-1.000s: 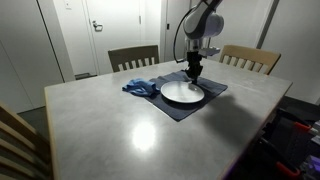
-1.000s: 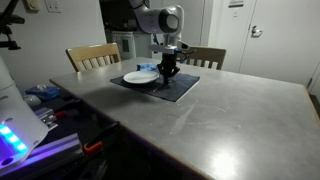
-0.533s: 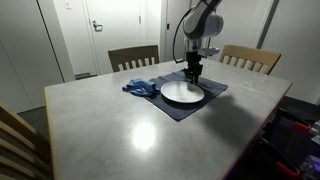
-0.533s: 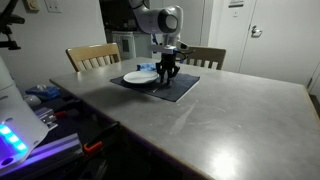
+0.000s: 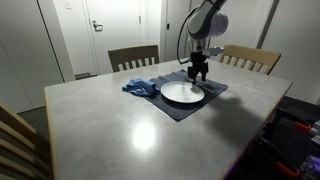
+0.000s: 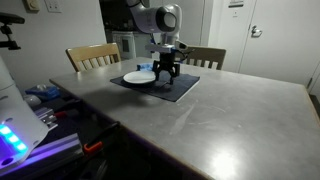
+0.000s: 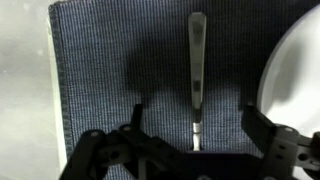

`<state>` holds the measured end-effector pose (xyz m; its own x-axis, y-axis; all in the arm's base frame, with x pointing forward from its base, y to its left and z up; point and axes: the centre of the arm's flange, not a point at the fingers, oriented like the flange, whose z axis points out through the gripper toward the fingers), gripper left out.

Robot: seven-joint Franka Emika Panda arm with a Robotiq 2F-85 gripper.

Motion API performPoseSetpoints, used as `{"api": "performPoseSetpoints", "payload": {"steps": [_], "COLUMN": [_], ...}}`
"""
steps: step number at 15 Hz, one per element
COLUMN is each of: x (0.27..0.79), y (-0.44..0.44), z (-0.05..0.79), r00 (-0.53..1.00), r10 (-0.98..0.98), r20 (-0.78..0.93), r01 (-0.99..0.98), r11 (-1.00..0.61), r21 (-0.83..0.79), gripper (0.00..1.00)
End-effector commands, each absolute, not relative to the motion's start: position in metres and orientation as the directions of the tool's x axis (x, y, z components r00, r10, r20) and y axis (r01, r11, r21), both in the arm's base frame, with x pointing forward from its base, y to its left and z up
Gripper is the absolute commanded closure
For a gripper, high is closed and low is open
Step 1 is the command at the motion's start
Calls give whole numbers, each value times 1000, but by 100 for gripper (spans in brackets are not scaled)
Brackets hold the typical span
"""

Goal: Remove the fork from the white plate and place it on the placemat

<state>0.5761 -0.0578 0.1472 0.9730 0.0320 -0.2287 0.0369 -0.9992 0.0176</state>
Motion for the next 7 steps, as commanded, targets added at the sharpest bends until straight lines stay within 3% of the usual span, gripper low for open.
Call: {"api": "performPoseSetpoints", "payload": {"steps": [1,7], "x": [553,542], "y": [-57,-54], "z": [166,180], "r00": [970,968], "r10": [21,31], "r20": [-242,-250], "r01": [29,38], "r11": [-999,-999], "r21": [31,24], "gripper": [0,0]}}
